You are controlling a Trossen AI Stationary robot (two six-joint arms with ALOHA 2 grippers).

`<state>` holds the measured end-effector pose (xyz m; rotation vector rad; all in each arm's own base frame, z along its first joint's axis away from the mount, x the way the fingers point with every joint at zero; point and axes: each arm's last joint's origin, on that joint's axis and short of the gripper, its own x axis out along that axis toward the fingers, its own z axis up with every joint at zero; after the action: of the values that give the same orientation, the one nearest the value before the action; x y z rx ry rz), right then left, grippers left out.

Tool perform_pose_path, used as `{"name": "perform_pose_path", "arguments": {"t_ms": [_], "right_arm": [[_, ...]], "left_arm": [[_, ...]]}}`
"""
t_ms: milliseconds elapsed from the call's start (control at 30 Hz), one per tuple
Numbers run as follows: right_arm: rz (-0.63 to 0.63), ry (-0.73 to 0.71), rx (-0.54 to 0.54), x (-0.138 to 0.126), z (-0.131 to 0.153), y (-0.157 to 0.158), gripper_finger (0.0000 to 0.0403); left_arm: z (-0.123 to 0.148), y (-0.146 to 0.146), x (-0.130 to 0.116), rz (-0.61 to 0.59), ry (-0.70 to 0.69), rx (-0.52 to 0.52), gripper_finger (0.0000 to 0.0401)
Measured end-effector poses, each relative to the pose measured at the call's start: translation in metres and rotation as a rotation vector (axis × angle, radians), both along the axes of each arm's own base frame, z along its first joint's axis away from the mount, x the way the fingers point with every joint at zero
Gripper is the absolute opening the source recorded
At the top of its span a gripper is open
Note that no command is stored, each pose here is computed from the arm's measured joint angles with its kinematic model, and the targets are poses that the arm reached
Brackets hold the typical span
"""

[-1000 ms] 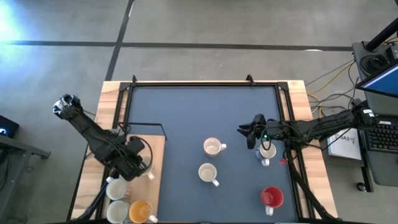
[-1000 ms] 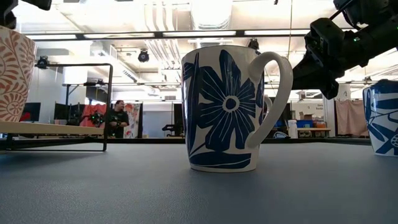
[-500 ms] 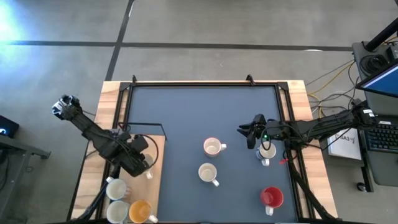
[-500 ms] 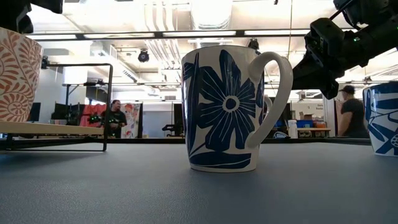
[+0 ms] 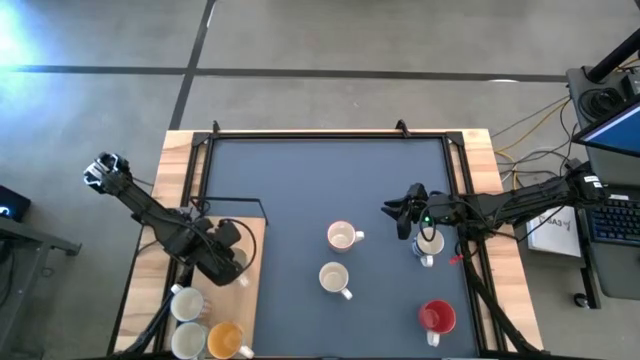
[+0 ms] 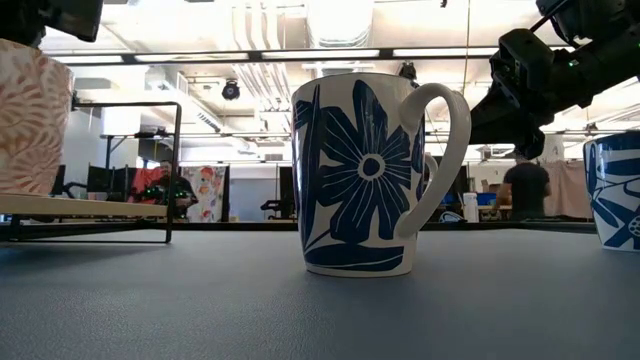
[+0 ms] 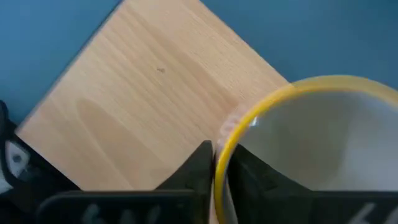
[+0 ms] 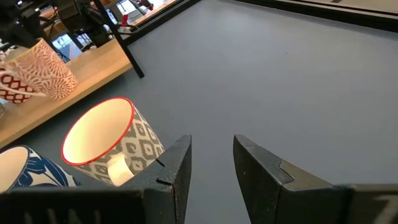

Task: Place coffee mugs
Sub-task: Put the patterned brown mug on the shelf

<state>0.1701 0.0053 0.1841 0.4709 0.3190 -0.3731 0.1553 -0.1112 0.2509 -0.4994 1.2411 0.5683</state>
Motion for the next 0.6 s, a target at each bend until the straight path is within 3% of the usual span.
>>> {"name": "perform_pose_path", "arguments": {"t_ms": [367, 600], "right_arm": [[0.0, 0.0, 0.0, 0.0, 0.0, 0.0, 0.0107], [0.0, 0.0, 0.0, 0.0, 0.0, 0.0, 0.0107]], "left_arm": [[0.006, -0.007, 0.003, 0.239, 0.003, -0.173, 0.001], [0.008, -0.013, 0.004, 0.386, 0.018, -0.232, 0.0016]]}}
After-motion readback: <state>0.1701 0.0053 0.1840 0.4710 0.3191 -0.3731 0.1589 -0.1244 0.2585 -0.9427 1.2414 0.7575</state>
